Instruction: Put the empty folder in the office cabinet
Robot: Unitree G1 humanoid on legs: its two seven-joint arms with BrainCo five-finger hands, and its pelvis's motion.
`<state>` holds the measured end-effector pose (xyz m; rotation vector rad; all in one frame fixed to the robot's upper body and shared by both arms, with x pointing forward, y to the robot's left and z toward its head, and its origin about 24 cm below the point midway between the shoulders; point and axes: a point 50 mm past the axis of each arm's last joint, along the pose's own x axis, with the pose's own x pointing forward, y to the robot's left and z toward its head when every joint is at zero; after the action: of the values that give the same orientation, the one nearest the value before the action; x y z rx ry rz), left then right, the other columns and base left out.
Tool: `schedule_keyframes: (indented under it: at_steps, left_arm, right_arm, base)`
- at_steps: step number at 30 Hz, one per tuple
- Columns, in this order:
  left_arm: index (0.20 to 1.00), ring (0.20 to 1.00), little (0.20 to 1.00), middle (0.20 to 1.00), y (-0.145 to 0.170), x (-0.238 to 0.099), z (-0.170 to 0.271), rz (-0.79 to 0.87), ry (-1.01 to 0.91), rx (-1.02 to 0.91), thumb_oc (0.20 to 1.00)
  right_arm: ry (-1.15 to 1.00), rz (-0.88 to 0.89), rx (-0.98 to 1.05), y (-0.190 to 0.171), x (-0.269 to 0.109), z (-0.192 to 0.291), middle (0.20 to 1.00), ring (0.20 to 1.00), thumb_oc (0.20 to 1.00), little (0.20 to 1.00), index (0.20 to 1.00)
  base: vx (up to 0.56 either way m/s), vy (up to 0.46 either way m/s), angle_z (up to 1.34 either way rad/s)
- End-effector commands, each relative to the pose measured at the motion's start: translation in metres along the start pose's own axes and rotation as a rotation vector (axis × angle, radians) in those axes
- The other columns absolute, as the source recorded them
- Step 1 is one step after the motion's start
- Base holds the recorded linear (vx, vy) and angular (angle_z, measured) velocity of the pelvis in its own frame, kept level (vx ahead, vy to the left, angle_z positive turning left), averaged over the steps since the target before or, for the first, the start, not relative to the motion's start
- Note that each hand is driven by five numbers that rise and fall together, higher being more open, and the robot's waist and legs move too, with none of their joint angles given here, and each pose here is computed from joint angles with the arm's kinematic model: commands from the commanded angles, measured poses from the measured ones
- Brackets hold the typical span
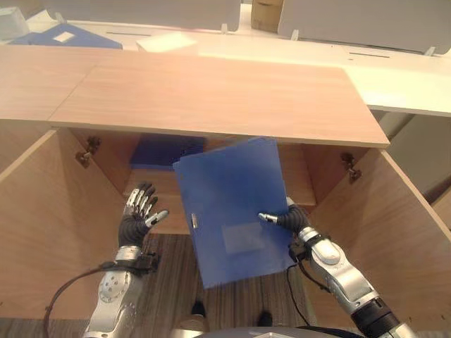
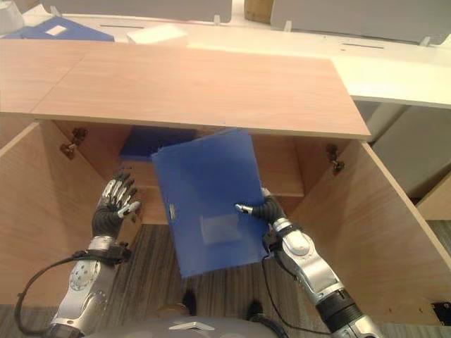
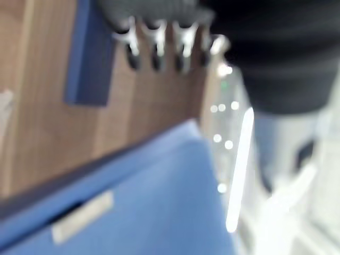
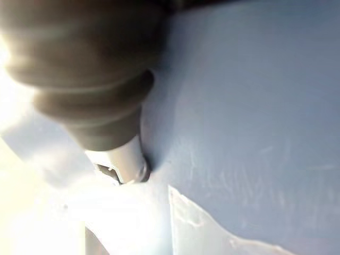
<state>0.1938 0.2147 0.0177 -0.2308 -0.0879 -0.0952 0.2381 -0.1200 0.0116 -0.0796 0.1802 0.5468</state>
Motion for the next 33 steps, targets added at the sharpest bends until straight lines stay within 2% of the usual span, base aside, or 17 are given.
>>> schedule_keyframes:
  at_steps: [1,3,7,16,19,22,27,33]
  left_arm:
    - [1.000,1.000,1.000,1.000,0.006,0.008,0.011,0.014,-0.076,-0.019,1.000]
    - [1.000,1.000,1.000,1.000,0.016,-0.003,-0.003,0.078,-0.014,-0.041,1.000]
    - [1.000,1.000,1.000,1.000,0.023,-0.016,-0.023,0.105,0.106,-0.039,1.000]
    - [1.000,1.000,1.000,1.000,0.032,-0.043,-0.065,0.225,0.326,-0.120,1.000]
    - [1.000,1.000,1.000,1.000,0.035,-0.070,-0.098,0.316,0.540,-0.224,1.000]
    - [1.000,1.000,1.000,1.000,0.038,-0.105,-0.126,0.376,0.760,-0.222,1.000]
    - [1.000,1.000,1.000,1.000,0.038,-0.121,-0.134,0.344,0.795,-0.205,1.000]
    - [1.000,1.000,1.000,1.000,0.039,-0.106,-0.131,0.300,0.778,-0.200,1.000]
  right_arm:
    - [-0.186,0.022,-0.101,-0.002,0.010,0.036,0.200,0.200,0.200,0.200,0.200]
    - [-0.139,0.014,-0.102,-0.003,0.007,0.020,0.200,0.200,0.200,0.200,0.200]
    - [-0.089,0.013,-0.085,-0.001,0.003,0.003,0.200,0.200,0.200,0.200,0.200]
    - [-0.015,-0.039,-0.096,-0.005,0.003,-0.018,0.200,0.200,0.200,0.200,0.200]
    - [0.003,-0.081,-0.102,-0.011,0.006,-0.021,0.200,0.200,0.200,0.200,0.200]
    - [0.026,-0.100,-0.108,-0.016,0.007,-0.024,0.200,0.200,0.200,0.200,0.200]
    - [0.026,-0.124,-0.124,-0.023,0.007,-0.024,0.200,0.200,0.200,0.200,0.200]
    - [0.058,-0.180,-0.122,-0.037,0.002,-0.028,0.200,0.200,0.200,0.200,0.200]
  base:
    - [0.00,0.000,0.00]
    - [0.00,0.000,0.00]
    - [0.00,-0.003,0.01]
    - [0.00,0.012,0.00]
    - [-0.02,0.089,0.02]
    - [0.01,0.127,0.04]
    - [0.01,0.149,0.04]
    - [0.11,0.046,0.11]
